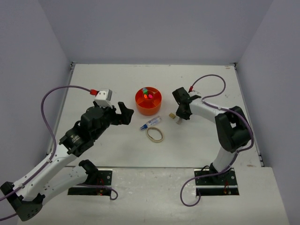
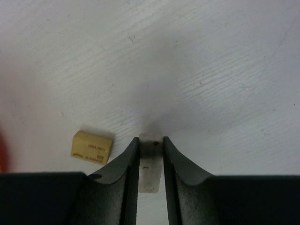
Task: Sort the stationery into containers
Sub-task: Pick up the stationery from the center of the board, then place the stationery in the storage box.
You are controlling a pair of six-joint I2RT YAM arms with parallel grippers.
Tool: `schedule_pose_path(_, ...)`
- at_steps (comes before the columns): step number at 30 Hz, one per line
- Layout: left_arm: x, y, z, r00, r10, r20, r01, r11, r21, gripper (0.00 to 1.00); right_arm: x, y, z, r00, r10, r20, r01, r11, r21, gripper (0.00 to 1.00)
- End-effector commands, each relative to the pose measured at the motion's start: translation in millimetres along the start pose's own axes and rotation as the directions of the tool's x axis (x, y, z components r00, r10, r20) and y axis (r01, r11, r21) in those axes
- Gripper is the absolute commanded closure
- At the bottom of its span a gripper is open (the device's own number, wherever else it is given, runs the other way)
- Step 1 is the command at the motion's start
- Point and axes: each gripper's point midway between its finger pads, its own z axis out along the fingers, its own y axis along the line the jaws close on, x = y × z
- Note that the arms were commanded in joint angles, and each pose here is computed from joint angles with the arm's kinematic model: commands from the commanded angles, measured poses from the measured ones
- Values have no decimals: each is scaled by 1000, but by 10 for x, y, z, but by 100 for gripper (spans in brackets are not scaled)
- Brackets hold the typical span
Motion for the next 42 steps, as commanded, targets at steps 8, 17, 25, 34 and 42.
schedule_pose_path(8,-40,221,-434,988,153,-19,-154,988,-31,0,-602,1134,-1246,954,-168,249,291,727,-622,100)
schedule_pose_path(17,-26,278,-468,990,133,53,-132,991,-28,0,-818,1715,-1486,946,-157,284,318,613,-723,100)
schedule_pose_path(25,21,261,-430,990,140,31,-139,990,-21,0,-779,1905,-1207,960,-164,227,279,642,-714,100)
schedule_pose_path(34,-17,257,-473,990,133,55,-132,991,-13,0,-672,1859,-969,965,-169,199,260,686,-680,92)
schedule_pose_path(42,-20,254,-479,989,133,56,-133,991,-10,0,-666,1831,-914,965,-171,197,260,704,-661,67)
